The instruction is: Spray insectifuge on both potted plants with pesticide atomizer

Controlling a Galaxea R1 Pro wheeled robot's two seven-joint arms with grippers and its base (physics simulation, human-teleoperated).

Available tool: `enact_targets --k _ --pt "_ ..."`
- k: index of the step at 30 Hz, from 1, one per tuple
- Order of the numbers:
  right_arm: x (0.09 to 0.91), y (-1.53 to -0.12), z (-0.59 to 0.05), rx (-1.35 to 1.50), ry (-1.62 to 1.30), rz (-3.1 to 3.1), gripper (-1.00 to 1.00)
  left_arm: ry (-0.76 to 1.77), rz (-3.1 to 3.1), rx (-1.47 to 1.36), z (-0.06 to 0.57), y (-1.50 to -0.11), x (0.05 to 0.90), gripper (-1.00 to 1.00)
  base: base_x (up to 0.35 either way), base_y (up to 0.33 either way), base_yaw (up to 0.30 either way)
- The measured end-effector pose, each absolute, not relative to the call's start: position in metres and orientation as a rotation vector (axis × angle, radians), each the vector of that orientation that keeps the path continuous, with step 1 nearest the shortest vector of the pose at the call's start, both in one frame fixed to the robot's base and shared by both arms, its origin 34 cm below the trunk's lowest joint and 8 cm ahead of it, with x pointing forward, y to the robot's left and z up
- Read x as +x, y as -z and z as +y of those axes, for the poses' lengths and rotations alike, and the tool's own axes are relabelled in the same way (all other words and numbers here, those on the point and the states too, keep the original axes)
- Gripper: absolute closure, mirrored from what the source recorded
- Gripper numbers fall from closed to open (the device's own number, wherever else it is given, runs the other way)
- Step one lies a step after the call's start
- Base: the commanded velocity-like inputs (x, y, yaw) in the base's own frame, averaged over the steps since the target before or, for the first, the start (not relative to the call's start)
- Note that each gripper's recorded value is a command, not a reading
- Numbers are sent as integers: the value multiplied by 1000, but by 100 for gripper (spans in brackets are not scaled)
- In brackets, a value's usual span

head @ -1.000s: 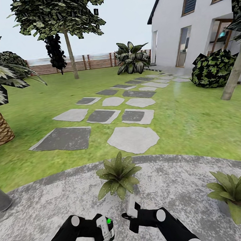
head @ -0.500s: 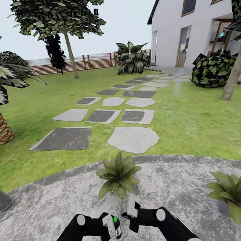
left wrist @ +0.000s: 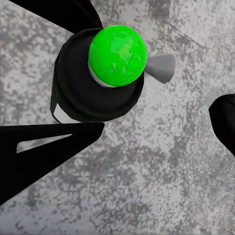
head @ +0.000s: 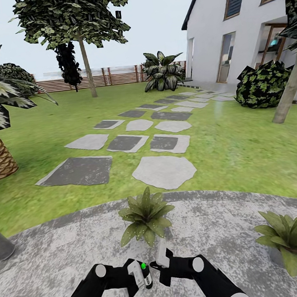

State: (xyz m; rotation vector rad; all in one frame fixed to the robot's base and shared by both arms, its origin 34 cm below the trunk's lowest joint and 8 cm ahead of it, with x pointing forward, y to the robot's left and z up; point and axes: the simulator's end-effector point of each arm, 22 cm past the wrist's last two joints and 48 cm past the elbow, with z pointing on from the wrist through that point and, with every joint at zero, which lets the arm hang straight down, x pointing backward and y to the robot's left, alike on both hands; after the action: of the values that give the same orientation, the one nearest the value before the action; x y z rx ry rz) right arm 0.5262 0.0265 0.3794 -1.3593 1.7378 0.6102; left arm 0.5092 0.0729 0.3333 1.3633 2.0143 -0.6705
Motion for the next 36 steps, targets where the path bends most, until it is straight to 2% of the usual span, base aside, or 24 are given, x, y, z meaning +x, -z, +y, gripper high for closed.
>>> enact_targets --k 36 --pt "526 -379 26 -1360 -610 1738 100 707 1996 1356 53 -337 505 100 0 0 0"
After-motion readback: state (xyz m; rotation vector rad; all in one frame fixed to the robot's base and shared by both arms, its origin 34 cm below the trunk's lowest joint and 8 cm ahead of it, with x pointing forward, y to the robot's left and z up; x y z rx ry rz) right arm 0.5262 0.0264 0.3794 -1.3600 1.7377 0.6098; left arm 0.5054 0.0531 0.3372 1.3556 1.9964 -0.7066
